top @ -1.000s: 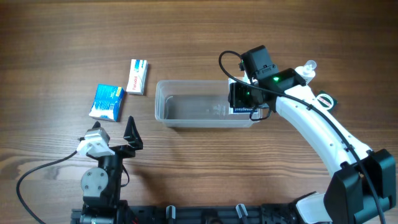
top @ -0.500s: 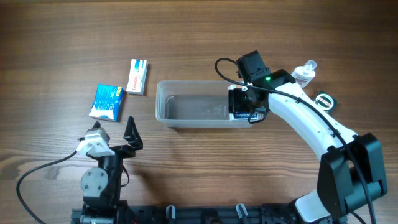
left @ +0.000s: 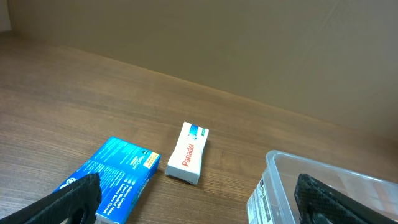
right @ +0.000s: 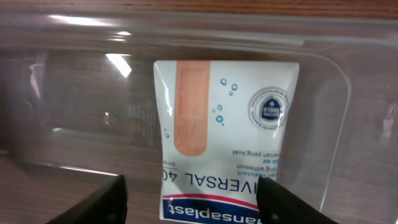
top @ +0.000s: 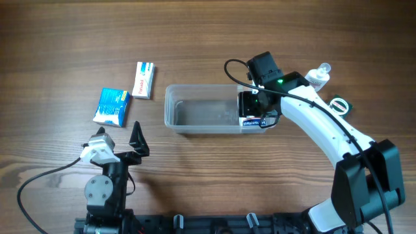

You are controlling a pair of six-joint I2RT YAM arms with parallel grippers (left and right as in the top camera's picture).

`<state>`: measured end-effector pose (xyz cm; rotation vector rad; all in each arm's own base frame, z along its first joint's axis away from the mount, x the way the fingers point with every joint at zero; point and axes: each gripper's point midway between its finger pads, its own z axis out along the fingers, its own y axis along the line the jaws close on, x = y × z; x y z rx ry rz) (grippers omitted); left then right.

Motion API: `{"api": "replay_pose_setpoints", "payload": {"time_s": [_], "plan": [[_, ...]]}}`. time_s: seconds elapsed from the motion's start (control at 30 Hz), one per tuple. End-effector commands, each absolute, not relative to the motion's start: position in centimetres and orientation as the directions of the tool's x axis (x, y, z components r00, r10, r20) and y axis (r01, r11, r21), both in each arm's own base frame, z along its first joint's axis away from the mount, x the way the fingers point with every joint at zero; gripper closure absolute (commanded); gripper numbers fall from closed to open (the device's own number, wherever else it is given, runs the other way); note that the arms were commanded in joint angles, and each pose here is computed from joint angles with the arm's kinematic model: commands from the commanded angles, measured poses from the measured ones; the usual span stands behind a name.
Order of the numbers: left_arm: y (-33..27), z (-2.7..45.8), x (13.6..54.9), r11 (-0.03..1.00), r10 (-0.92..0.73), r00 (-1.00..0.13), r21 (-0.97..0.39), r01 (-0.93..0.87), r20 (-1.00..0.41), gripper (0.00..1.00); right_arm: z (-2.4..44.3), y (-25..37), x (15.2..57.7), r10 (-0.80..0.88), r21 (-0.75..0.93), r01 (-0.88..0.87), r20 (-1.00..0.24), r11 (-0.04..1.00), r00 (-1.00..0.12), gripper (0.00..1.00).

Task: Pack container
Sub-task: 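Carry the Hansaplast box left and lower it into the container, then open the right gripper and lift it away to the right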

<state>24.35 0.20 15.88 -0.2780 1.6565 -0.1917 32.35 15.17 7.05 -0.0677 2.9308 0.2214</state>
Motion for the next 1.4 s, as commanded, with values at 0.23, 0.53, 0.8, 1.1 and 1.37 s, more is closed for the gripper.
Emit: {"api": "replay_pose_setpoints", "payload": {"time_s": [0.23, 0.53, 0.8, 1.1, 1.37], "plan": [[0.2, 15.7, 24.4, 0.962, -0.271, -0.094, -0.266, -0.062, -0.958, 0.00, 5.8, 14.8, 31.9, -0.088, 0.020, -0.095, -0.220, 0.995, -0.971, 0.96], [0.2, 15.7, 24.4, 0.962, -0.271, -0.094, -0.266, -0.062, -0.958, 0.00, 1.0, 14.4, 31.7, -0.098, -0.037, -0.094, -0.122, 0.995, -0.988, 0.96], [0.2, 15.7, 24.4, 0.962, -0.271, -0.094, -0.266, -0.062, -0.958, 0.00, 11.1, 16.4, 35.8, -0.125, 0.030, -0.144, -0.334, 0.989, -0.934, 0.89], [0.2, 15.7, 24.4, 0.962, -0.271, -0.094, -0.266, -0.062, -0.958, 0.00, 26.8, 6.0, 33.1, 0.101, 0.056, 0.084, -0.563, 0.995, -0.820, 0.00], [0.2, 15.7, 24.4, 0.962, -0.271, -0.094, -0.266, -0.062, -0.958, 0.00, 30.2, -0.5, 30.1, 0.235, 0.070, 0.247, -0.628, 0.966, -0.742, 0.00]]}}
